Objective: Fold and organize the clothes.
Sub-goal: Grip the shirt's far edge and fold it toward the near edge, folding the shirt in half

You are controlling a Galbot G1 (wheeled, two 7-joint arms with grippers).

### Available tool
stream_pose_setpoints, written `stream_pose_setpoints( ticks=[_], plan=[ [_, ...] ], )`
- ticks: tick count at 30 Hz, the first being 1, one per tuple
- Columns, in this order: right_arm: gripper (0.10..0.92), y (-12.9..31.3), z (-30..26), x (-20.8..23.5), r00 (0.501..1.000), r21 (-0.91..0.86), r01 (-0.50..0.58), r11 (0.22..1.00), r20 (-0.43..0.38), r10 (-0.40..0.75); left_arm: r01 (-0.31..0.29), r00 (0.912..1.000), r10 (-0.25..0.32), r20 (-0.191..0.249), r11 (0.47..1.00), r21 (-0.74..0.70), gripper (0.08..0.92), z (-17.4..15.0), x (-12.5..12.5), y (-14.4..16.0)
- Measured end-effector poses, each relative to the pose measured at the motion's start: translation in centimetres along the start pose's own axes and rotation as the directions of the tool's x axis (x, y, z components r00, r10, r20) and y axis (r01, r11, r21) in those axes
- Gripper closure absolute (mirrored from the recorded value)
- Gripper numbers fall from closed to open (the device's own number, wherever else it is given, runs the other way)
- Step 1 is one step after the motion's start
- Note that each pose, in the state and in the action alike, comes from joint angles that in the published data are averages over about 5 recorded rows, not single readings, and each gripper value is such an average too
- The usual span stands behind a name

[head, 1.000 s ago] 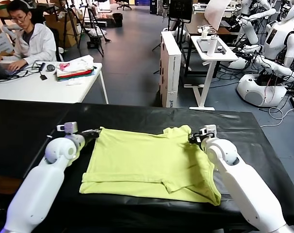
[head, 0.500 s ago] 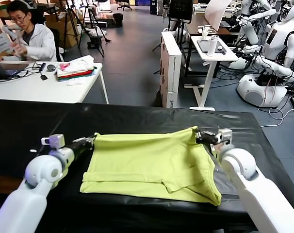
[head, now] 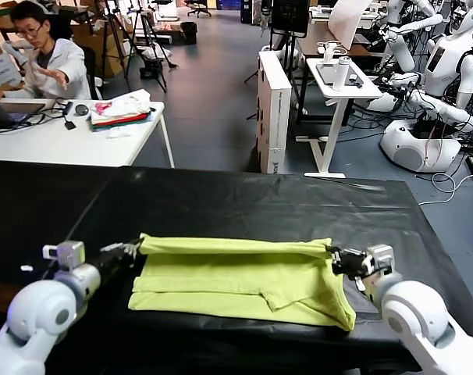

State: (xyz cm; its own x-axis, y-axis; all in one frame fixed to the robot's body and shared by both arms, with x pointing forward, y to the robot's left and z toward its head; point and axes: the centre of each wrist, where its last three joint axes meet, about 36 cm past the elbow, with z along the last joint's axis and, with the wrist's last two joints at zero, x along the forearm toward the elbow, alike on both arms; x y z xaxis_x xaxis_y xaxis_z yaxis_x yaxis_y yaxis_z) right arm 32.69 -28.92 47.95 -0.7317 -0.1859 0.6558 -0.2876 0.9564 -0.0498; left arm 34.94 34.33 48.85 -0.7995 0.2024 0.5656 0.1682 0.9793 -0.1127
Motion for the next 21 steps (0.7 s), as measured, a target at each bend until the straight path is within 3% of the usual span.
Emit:
stream_pose_setpoints(
  ticks=[2,7,21],
  plan=[
    [0.115,0.1,0.2,0.0,1.0,-0.002,0.004,1.0,-0.005,-0.004,0.003,0.9998,-0.003,-0.018,1.0,-0.002,0.812,0.7,0.2,-0.1],
    [0.115,0.3,0.4,0.3,1.0,-0.008,0.024,1.0,-0.007,-0.024,0.011,0.9985,-0.011,-0.054,1.0,0.003,0.811,2.0,0.6,-0.3],
    [0.115,0.0,-0.8,3.1,0.998,-0.027,0.026,0.999,0.056,-0.025,0.032,0.9957,-0.031,-0.087,1.0,0.0,0.811,2.9,2.2,-0.5]
  ],
)
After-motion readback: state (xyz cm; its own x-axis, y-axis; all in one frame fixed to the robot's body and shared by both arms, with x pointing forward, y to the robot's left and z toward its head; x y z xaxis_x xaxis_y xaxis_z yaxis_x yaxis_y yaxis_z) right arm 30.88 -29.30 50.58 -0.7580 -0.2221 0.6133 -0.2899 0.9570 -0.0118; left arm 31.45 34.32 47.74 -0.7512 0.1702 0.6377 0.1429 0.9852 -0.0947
